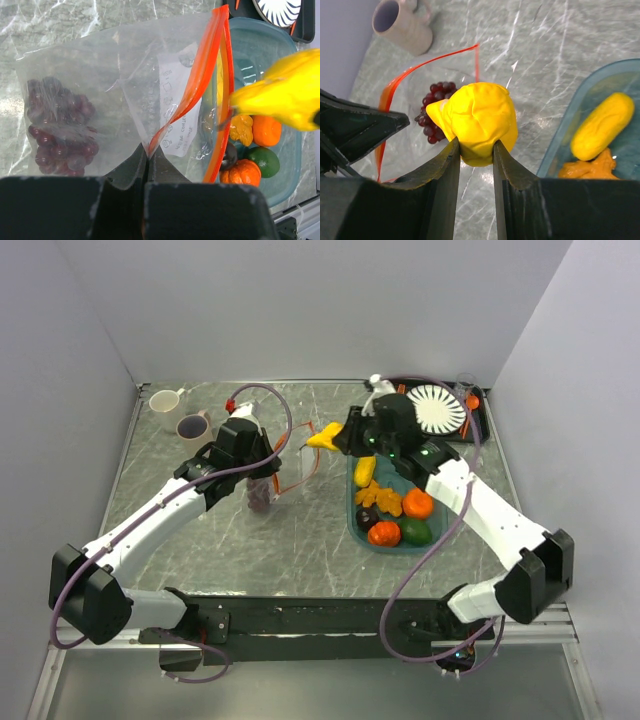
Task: Place the food in the zip-top bag and seal the zipper
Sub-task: Place the fake fruit in the zipper food storage bag.
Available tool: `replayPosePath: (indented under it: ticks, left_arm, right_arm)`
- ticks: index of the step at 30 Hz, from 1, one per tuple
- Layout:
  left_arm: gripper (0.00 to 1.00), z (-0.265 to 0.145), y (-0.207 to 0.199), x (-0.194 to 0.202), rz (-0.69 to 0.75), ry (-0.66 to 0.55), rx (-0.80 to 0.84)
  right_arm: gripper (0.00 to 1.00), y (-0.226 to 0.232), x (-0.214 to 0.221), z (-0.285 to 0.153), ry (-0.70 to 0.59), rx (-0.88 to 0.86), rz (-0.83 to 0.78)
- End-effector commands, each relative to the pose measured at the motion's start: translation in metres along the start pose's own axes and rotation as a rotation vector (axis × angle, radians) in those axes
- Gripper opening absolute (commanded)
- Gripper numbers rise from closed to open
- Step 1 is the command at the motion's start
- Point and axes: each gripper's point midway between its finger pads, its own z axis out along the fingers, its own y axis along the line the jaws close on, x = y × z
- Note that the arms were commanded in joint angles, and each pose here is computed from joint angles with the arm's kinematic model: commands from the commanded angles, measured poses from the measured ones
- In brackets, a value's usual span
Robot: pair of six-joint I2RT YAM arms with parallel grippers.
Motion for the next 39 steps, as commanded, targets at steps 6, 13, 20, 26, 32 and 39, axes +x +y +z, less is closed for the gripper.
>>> replayPosePath:
  ticks: [6,13,20,26,32,39]
  left_arm:
    - [0.01,-0.009,-0.017,-0.018,0.016,-0.040,0.058]
    - [0.01,-0.008,-0.015,-0.015,0.031,-0.029,0.052]
    - [0.01,-0.007,-0.015,-0.015,0.027,-0.029,0.052]
    - [0.01,-0.005,-0.014,-0.014,0.031,-0.023,0.045]
    - [0.01,-0.008,-0.014,-0.016,0.029,-0.033,0.043]
    - [0.01,-0.011,-0.014,-0.018,0.020,-0.044,0.047]
  right_arm:
    - [0.11,0.023,0.002,0.023,0.070,0.080,-0.212]
    - [0.11,0.034,0.013,0.035,0.111,0.149,-0.349]
    - [0.19,0.043,0.016,0.035,0.102,0.157,-0.430]
    - [0.71,0.034,0.013,0.029,0.080,0.213,-0.382]
    - [0.96,0.025,-0.001,0.007,-0.006,0.175,-0.217]
    - [0.71,0.028,0.027,0.032,0.120,0.004,0.008]
